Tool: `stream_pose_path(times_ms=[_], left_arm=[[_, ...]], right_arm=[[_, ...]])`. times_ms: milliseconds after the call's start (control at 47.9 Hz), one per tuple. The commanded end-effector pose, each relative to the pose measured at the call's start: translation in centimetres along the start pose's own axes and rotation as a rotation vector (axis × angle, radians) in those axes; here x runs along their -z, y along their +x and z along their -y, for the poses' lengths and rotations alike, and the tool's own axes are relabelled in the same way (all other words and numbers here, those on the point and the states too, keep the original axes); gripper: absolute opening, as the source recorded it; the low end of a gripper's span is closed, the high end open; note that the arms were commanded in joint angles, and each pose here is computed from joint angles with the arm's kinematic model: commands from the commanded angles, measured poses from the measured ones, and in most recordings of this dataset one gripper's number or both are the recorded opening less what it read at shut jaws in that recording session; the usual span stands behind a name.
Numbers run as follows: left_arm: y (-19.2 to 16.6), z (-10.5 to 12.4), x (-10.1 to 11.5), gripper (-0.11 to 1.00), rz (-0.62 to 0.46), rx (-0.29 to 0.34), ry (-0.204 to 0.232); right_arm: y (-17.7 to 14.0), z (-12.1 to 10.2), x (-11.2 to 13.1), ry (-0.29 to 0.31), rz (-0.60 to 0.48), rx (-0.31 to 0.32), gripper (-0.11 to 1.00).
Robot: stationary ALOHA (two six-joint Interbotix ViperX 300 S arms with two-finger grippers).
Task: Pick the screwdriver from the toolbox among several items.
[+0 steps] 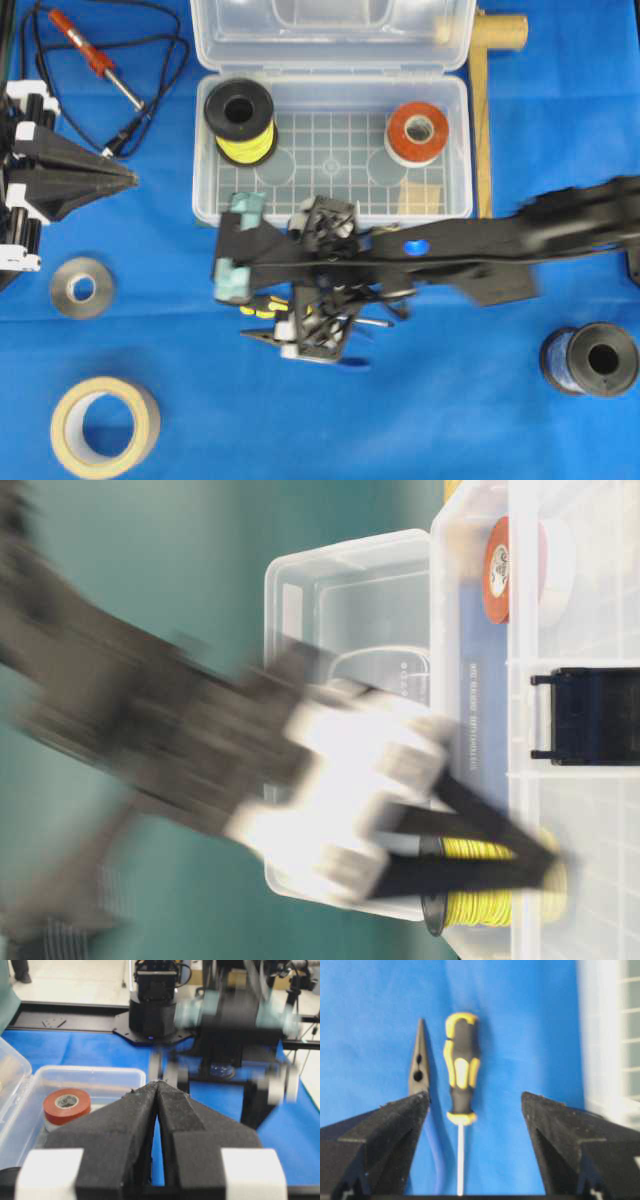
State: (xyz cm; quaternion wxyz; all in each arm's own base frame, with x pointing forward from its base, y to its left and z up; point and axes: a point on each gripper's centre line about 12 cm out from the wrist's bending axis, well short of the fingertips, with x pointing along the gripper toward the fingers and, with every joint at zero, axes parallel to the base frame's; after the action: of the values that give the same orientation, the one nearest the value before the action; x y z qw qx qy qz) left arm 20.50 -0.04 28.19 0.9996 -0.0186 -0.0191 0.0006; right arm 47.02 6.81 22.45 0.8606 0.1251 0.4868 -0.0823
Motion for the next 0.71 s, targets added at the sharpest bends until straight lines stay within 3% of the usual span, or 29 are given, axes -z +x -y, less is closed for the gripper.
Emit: stream_pose_path(times_ms=[0, 146, 313, 522, 689], left_arm=[[0.1, 0.0, -0.4, 0.0, 0.011, 0.0, -0.003], [0.1, 0.0, -0.4, 0.0, 0.011, 0.001, -0.008], [0.0, 0.0, -0.4, 0.0, 0.011, 0.0, -0.012], [0.1, 0.0, -0.3, 0.0, 0.009, 0.0, -0.015], [0.1, 0.1, -0.3, 0.0, 0.009, 0.003, -0.017]], right_arm=[[-5.4, -0.1, -0.9, -0.027, 0.093, -0.004, 0.75], [-9.7, 1.1, 1.2, -0.077, 0.16, 0.062, 0.75], [-12.8, 3.5, 5.7, -0.06, 0.219, 0.098, 0.75], [-16.1, 5.9, 11.5, -0.058, 0.33, 0.044, 0.75], [-16.8, 9.5, 16.4, -0.054, 0.393, 0.027, 0.75]])
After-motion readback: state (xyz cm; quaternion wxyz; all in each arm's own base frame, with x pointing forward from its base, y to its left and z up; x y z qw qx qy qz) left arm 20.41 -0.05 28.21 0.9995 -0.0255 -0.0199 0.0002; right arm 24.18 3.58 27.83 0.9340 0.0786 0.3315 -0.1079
